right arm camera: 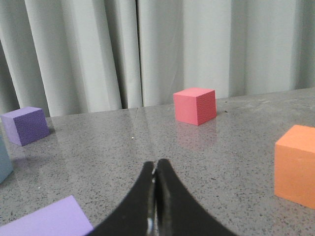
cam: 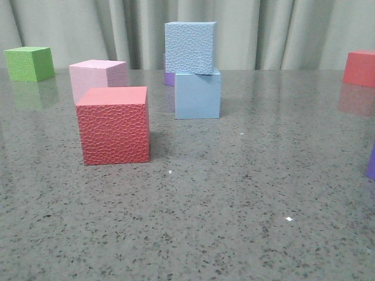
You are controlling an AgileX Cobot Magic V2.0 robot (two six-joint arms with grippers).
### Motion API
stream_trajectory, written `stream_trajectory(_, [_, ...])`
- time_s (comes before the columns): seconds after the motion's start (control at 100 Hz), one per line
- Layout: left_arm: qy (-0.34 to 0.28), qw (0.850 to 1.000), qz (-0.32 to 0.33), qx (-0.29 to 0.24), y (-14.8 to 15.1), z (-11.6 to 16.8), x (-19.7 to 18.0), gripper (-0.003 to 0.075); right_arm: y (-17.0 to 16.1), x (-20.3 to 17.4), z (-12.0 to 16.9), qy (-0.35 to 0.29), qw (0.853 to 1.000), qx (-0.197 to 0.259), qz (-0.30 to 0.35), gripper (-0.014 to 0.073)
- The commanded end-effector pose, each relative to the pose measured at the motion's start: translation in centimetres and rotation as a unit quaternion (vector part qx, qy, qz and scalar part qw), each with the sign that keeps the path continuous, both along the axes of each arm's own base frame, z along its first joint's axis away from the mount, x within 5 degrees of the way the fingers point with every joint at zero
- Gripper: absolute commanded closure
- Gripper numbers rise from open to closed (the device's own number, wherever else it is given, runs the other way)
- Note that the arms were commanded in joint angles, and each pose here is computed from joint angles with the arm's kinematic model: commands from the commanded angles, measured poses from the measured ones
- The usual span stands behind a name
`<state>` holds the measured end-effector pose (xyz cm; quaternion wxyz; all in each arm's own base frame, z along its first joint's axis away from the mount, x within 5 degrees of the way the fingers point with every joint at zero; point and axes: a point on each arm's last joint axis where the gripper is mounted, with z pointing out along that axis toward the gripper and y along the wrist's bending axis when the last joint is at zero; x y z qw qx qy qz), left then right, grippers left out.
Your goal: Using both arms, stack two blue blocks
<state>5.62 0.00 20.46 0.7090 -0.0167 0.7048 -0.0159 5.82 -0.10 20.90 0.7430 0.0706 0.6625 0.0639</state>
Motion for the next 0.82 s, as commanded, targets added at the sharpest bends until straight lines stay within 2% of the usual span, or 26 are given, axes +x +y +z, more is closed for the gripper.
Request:
stream_trajectory(0.0, [-0.043,0.999,0.002,-0.007,0.03,0.08,-0.21,0.0739,0.03,-0.21,0.52,-0.032,0.999,-0.009,-0.001,0.0716])
stream_trajectory(0.21, [-0.043,0.999,0.002,-0.007,0.03,0.08,-0.21,0.0739,0.09,-0.43,0.56,-0.038,0.998,-0.045,-0.003,0.0716])
stream_trajectory(0.81, [-0.043,0.999,0.002,-0.007,0.03,0.08,-0.21,0.0739,0.09,-0.43,0.52,-0.036,0.998,-0.045,-0.004,0.0716])
